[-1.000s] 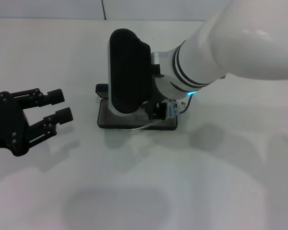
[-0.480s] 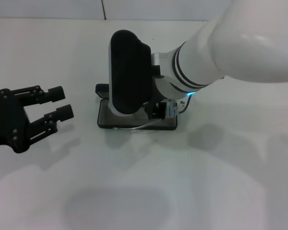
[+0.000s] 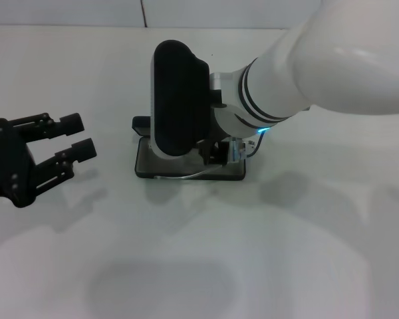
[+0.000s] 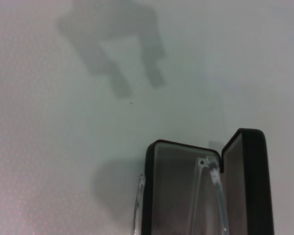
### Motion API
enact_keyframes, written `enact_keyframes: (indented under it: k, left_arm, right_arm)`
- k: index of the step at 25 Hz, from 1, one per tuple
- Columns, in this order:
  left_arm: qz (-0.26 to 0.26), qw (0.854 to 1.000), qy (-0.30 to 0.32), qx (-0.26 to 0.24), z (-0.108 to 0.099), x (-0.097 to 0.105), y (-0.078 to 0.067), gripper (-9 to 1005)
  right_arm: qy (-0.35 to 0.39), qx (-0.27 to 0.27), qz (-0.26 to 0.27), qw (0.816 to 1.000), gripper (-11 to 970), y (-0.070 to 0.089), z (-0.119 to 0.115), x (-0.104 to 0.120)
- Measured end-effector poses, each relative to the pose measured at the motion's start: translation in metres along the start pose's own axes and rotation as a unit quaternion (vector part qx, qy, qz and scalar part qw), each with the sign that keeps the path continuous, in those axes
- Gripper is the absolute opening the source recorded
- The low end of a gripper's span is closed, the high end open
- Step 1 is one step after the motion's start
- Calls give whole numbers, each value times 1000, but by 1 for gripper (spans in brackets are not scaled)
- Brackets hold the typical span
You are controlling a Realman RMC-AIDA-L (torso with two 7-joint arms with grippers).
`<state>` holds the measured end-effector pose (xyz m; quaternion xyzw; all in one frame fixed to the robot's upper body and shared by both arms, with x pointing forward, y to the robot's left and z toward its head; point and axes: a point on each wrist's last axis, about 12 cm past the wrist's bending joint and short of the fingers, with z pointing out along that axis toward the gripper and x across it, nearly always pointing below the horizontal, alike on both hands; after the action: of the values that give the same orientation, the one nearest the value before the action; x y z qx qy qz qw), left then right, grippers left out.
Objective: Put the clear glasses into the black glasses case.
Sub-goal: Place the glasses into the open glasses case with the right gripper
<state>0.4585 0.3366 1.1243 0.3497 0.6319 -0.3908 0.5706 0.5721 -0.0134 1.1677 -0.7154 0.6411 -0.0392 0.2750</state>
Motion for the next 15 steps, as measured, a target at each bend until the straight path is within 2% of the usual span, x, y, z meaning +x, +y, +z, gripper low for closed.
enact_keyframes:
  k: [15]
  left_arm:
    - [-1, 1000, -6, -7, -2, 0, 0, 439]
  right_arm:
    - [0, -1, 9, 1000, 94, 0, 0, 3]
